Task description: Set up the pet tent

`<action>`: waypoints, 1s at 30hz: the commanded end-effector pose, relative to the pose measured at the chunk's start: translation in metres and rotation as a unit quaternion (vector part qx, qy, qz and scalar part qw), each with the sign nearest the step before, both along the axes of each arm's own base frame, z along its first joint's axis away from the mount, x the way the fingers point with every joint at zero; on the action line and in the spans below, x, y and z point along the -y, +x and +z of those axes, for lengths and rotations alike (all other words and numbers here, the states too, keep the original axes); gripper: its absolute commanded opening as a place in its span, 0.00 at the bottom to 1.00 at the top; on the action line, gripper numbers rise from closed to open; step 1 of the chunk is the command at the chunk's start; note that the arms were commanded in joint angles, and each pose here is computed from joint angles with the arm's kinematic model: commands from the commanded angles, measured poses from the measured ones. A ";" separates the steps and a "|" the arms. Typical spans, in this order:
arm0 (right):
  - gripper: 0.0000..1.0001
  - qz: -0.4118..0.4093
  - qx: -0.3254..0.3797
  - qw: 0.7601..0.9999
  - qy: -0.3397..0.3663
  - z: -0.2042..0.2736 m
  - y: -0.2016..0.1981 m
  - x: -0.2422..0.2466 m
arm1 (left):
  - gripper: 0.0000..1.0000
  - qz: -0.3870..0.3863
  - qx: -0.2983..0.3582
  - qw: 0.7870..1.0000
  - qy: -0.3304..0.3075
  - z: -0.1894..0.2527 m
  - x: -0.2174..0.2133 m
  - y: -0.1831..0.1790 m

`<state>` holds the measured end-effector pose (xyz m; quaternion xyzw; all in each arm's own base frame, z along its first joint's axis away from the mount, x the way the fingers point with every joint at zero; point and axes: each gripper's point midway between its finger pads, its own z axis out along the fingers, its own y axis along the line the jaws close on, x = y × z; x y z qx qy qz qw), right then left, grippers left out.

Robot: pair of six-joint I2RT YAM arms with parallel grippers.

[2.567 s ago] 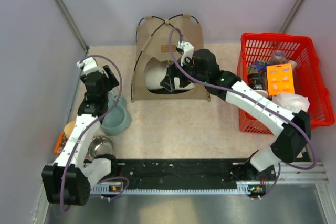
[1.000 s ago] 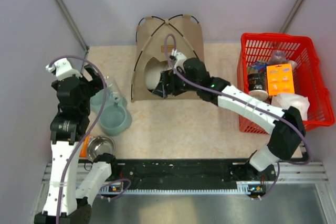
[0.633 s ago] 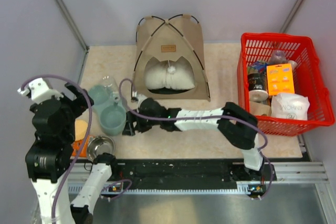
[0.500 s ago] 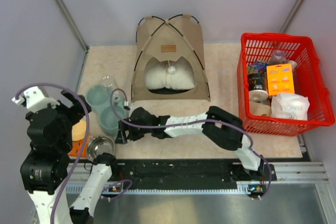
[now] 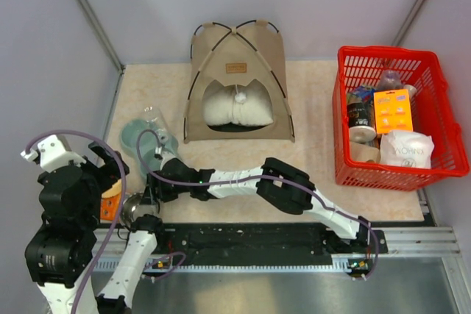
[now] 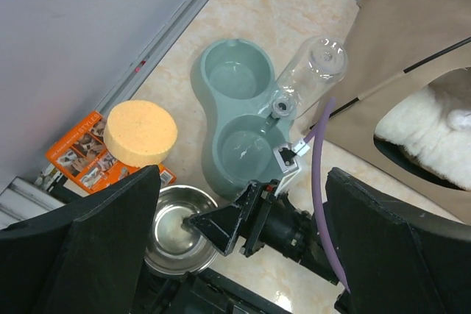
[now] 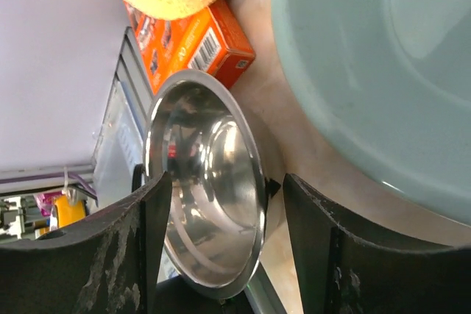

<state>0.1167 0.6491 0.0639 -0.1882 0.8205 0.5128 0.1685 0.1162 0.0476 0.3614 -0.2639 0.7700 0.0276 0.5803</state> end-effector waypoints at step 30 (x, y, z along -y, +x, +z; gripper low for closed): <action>0.00 -0.137 0.185 0.963 -0.139 0.071 0.045 0.137 | 0.96 -0.026 0.022 0.999 -0.028 0.007 0.013 0.001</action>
